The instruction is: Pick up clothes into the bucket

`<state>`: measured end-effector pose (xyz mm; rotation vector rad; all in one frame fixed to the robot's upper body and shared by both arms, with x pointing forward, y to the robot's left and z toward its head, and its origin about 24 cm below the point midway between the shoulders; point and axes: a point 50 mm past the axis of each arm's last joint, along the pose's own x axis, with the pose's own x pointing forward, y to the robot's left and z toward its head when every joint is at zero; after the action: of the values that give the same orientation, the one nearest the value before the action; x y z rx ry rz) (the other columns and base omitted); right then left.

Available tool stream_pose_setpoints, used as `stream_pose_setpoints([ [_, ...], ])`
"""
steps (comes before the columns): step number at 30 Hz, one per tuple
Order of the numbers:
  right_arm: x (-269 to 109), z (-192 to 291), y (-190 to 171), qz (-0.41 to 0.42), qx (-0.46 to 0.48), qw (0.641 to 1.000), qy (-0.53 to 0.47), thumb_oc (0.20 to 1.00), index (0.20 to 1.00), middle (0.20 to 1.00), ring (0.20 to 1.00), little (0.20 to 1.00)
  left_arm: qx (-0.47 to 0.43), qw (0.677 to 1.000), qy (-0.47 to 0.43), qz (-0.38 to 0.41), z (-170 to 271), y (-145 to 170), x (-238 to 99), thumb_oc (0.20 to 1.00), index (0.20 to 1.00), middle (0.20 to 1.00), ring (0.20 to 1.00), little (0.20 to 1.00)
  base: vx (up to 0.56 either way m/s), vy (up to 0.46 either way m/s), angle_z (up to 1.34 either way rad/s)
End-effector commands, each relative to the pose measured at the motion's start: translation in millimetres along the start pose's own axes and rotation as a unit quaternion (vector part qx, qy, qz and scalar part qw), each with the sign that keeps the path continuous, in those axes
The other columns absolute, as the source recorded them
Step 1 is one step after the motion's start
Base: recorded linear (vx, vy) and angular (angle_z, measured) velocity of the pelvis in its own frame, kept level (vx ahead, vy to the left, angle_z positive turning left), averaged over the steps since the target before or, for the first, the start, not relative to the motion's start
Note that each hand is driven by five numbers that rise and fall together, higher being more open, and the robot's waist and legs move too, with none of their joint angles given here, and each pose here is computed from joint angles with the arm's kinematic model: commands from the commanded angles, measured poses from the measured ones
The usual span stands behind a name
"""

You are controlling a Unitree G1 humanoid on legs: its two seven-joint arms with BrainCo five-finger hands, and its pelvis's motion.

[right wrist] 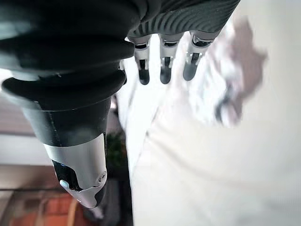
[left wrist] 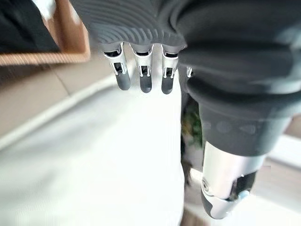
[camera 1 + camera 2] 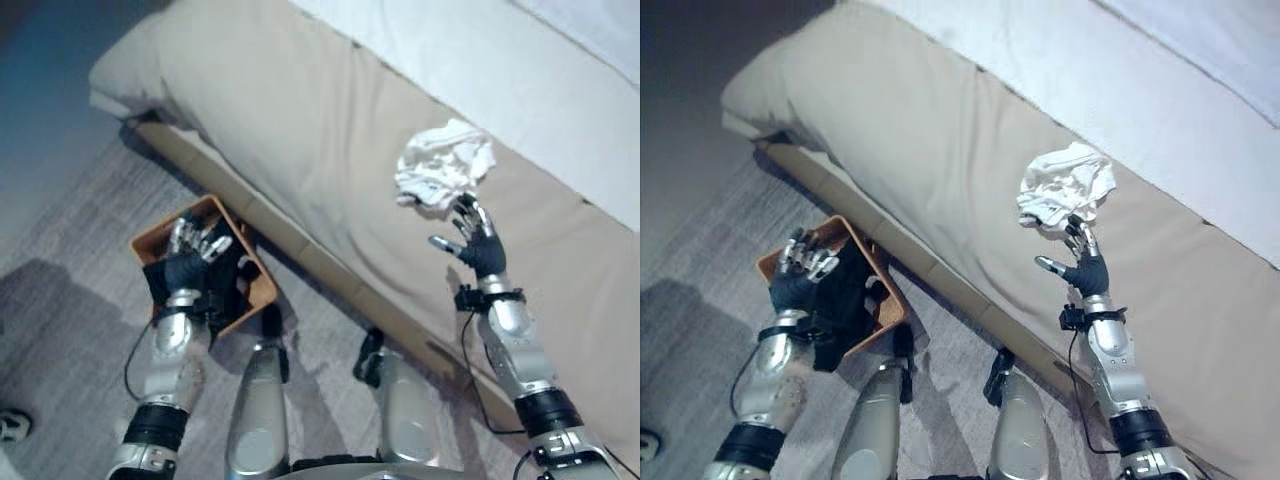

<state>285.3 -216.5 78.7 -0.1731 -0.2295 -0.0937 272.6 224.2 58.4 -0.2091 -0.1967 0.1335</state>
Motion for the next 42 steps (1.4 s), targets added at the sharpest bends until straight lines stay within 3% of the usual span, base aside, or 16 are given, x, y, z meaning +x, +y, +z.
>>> stream_pose_setpoints([
  [1, 5.8, 12.1, -5.7, -0.033, -0.036, 0.998, -0.039, 1.0, 1.0, 1.0, 1.0, 1.0, 0.022, 0.999, -0.019, -0.028, 0.8, -10.3, -7.9, 1.0, 1.0, 1.0, 1.0, 1.0, 0.07, -0.04, -0.23],
  [7, -0.4, 3.2, -10.1, -0.06, -0.025, 0.998, -0.022, 1.0, 1.0, 1.0, 1.0, 1.0, 0.067, 0.997, 0.026, -0.042, -18.6, -9.6, -22.2, 1.0, 1.0, 1.0, 1.0, 1.0, 0.14, -0.094, -0.21],
  [12, -3.9, 1.8, -13.0, -0.047, -0.074, 0.996, -0.018, 1.0, 1.0, 1.0, 1.0, 1.0, 0.08, 0.994, 0.063, -0.031, -29.8, 4.1, -41.5, 1.0, 1.0, 1.0, 1.0, 1.0, 0.13, -0.147, -0.13],
  [20, 27.8, 6.8, 3.0, -0.033, -0.132, 0.99, -0.021, 1.0, 1.0, 1.0, 1.0, 1.0, 0.056, 0.995, 0.073, -0.034, -30.6, 3.6, -49.3, 1.0, 1.0, 1.0, 1.0, 1.0, -0.04, -0.019, -0.18],
  [25, 64.3, 40.6, -0.9, -0.088, -0.158, 0.981, -0.07, 1.0, 1.0, 1.0, 1.0, 1.0, 0.051, 0.995, 0.022, -0.078, -11.7, -16.0, -34.7, 1.0, 1.0, 1.0, 1.0, 1.0, -0.16, 0.169, 0.02],
  [34, 114.9, 103.5, -4.3, -0.128, -0.202, 0.961, -0.141, 1.0, 1.0, 1.0, 1.0, 1.0, 0.064, 0.995, -0.018, -0.069, 7.1, -11.5, -29.0, 1.0, 1.0, 1.0, 1.0, 1.0, -0.07, 0.092, -0.1],
  [42, 153.5, 153.1, -18.6, -0.175, -0.288, 0.93, -0.145, 1.0, 1.0, 1.0, 1.0, 1.0, 0.067, 0.992, -0.041, -0.094, 19.1, -21.1, -27.4, 1.0, 1.0, 1.0, 1.0, 1.0, -0.05, 0.016, 0.06],
])
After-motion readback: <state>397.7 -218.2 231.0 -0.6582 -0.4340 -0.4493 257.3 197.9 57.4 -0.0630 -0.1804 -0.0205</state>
